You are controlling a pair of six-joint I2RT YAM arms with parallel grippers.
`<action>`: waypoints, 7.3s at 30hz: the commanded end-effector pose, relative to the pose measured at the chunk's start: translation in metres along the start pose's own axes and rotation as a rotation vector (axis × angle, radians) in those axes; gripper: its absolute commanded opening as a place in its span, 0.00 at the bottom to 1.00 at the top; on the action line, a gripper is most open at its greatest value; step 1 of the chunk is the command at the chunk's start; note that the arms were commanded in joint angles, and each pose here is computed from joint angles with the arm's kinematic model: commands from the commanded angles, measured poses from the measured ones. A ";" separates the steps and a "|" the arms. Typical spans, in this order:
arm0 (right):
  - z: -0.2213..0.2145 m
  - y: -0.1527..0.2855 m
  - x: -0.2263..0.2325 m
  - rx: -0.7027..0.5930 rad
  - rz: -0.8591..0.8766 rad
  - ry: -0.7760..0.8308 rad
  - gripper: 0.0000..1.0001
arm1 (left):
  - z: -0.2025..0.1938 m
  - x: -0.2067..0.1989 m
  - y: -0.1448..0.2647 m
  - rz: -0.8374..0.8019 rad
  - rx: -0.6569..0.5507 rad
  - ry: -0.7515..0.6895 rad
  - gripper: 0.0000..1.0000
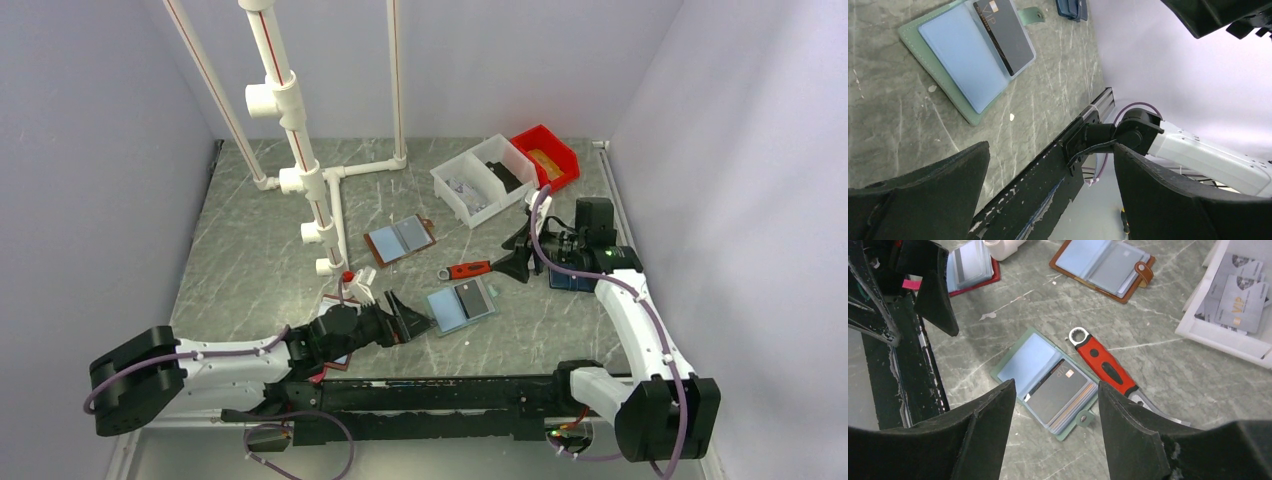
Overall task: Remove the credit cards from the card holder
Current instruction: Remove the credit card from the card holder.
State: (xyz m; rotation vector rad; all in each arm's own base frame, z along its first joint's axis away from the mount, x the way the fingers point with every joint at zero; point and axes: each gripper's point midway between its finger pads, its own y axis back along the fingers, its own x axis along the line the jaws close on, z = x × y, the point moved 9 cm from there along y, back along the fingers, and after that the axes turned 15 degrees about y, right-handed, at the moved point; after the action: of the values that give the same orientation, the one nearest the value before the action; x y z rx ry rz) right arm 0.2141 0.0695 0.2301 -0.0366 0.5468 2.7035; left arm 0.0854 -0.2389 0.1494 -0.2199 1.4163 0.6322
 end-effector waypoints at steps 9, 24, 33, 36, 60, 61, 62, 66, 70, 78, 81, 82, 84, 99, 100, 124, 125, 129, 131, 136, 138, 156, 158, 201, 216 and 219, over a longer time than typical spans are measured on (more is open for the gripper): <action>-0.010 0.010 -0.006 -0.063 0.001 0.014 0.65 | 0.004 -0.018 -0.008 -0.149 -0.056 0.038 0.99; -0.008 0.010 -0.008 -0.061 0.015 -0.005 0.72 | 0.002 -0.014 -0.022 -0.207 -0.033 0.095 1.00; -0.001 0.009 -0.005 -0.096 0.046 -0.023 0.73 | -0.002 -0.022 -0.041 -0.224 0.015 0.057 0.99; 0.001 0.008 -0.003 -0.099 0.053 -0.019 0.73 | -0.003 -0.024 -0.047 -0.236 0.017 0.050 0.98; -0.020 -0.001 -0.009 0.008 0.043 -0.063 0.81 | 0.004 -0.044 -0.065 0.006 0.039 -0.122 0.94; -0.023 -0.001 -0.009 0.020 0.047 -0.055 0.81 | 0.004 -0.044 -0.065 0.009 0.040 -0.118 0.93; -0.025 -0.002 -0.010 0.030 0.049 -0.053 0.81 | 0.004 -0.043 -0.066 0.014 0.040 -0.116 0.93; -0.032 -0.003 -0.011 0.062 0.051 -0.051 0.76 | 0.005 -0.038 -0.068 0.070 0.029 -0.118 0.91; -0.034 -0.007 -0.009 0.054 0.065 -0.085 0.61 | 0.007 -0.036 -0.074 0.165 0.011 -0.131 0.88; -0.040 -0.031 -0.004 0.134 0.156 -0.098 0.16 | 0.007 -0.032 -0.094 0.186 0.007 -0.165 0.60; -0.044 -0.038 -0.005 0.179 0.169 -0.101 0.11 | 0.007 -0.030 -0.101 0.215 0.014 -0.178 0.52; -0.045 -0.040 -0.005 0.193 0.171 -0.104 0.10 | 0.007 -0.029 -0.103 0.226 0.012 -0.178 0.48; -0.048 -0.043 -0.005 0.216 0.172 -0.116 0.08 | 0.008 -0.026 -0.105 0.240 0.003 -0.170 0.41; -0.073 -0.073 -0.007 0.445 0.252 -0.210 0.01 | 0.017 -0.005 -0.123 0.226 -0.003 -0.070 0.38; -0.074 -0.074 -0.007 0.452 0.253 -0.214 0.01 | 0.018 -0.005 -0.124 0.219 -0.001 -0.068 0.38; -0.086 -0.084 -0.005 0.528 0.264 -0.243 0.01 | 0.016 0.008 -0.142 0.240 0.039 -0.023 0.42; -0.086 -0.084 -0.005 0.531 0.264 -0.246 0.01 | 0.016 0.009 -0.142 0.246 0.042 -0.020 0.43; -0.087 -0.085 -0.005 0.540 0.267 -0.248 0.01 | 0.017 0.013 -0.144 0.282 0.043 -0.007 0.43; -0.089 -0.085 -0.004 0.549 0.269 -0.251 0.01 | 0.017 0.014 -0.144 0.293 0.041 0.002 0.43; -0.091 -0.087 -0.004 0.565 0.268 -0.257 0.01 | 0.018 0.021 -0.144 0.315 0.031 0.026 0.44; -0.092 -0.087 -0.004 0.572 0.266 -0.258 0.01 | 0.019 0.023 -0.143 0.316 0.029 0.036 0.44; -0.100 -0.093 0.000 0.618 0.292 -0.278 0.01 | 0.022 0.039 -0.146 0.368 0.007 0.104 0.42; -0.100 -0.094 0.001 0.618 0.302 -0.277 0.01 | 0.022 0.040 -0.146 0.371 0.006 0.108 0.42; -0.112 -0.112 0.021 0.683 0.447 -0.309 0.00 | 0.021 0.045 -0.146 0.245 0.058 0.152 0.24; -0.117 -0.115 0.021 0.720 0.439 -0.311 0.02 | 0.021 0.047 -0.142 0.251 0.052 0.149 0.00; -0.121 -0.116 0.019 0.755 0.422 -0.315 0.03 | 0.020 0.051 -0.137 0.227 0.055 0.155 0.00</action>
State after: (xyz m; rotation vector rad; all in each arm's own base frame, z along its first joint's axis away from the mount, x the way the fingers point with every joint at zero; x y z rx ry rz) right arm 0.2441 0.1217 0.1016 0.7050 1.4328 2.6242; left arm 0.1829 -0.3281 0.0763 -0.0599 1.6314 0.8205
